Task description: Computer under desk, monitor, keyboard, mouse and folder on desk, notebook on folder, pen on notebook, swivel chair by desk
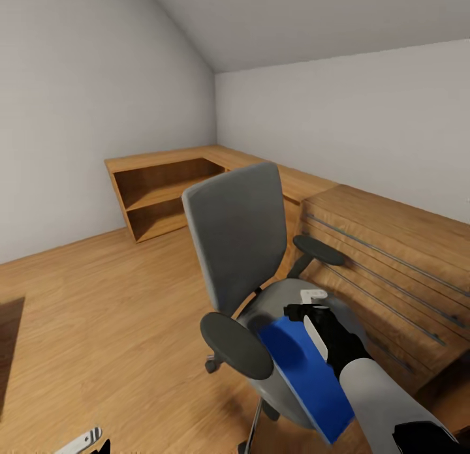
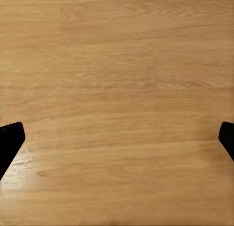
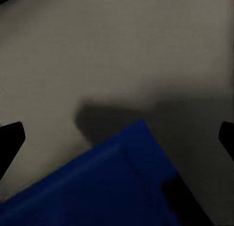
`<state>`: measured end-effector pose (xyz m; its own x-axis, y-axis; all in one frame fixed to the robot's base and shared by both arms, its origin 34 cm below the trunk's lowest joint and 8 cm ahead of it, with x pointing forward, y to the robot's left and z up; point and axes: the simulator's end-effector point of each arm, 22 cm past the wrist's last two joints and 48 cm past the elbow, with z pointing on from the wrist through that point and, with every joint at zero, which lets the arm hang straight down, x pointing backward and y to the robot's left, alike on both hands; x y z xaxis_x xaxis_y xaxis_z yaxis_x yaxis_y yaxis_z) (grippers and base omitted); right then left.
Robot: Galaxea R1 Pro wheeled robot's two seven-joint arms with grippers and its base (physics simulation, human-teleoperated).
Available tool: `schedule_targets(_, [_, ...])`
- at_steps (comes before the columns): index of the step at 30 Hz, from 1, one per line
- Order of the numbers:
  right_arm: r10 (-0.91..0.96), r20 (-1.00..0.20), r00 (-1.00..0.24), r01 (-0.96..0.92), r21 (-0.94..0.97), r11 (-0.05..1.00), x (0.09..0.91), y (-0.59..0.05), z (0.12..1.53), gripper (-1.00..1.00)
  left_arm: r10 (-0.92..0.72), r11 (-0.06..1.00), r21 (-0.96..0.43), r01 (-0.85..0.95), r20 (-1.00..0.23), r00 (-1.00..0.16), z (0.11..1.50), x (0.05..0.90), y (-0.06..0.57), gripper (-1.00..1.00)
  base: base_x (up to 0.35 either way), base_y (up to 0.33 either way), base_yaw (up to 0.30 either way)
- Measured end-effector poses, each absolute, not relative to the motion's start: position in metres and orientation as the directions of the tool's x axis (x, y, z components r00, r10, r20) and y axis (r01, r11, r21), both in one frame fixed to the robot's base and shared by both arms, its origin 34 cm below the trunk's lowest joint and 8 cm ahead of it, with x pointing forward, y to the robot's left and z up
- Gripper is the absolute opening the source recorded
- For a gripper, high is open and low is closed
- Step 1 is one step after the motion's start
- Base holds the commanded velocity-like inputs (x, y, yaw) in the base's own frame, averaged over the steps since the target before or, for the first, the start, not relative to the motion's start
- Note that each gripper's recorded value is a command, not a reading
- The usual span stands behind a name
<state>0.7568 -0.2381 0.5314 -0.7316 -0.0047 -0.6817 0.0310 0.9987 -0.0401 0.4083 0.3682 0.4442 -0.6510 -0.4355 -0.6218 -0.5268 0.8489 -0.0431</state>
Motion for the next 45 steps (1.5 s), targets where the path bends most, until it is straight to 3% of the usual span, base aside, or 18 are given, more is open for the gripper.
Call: schedule_targets(45, [-0.003, -0.685, -0.729, 0.032, -0.038, 0.999, 0.762, -0.238, 0.554, 1.00, -0.438, 0.848, -0.042, -0.528, -0.617, -0.654, 0.463, 0.410, 0.368, 1.00, -0.061, -0.019, 0.000])
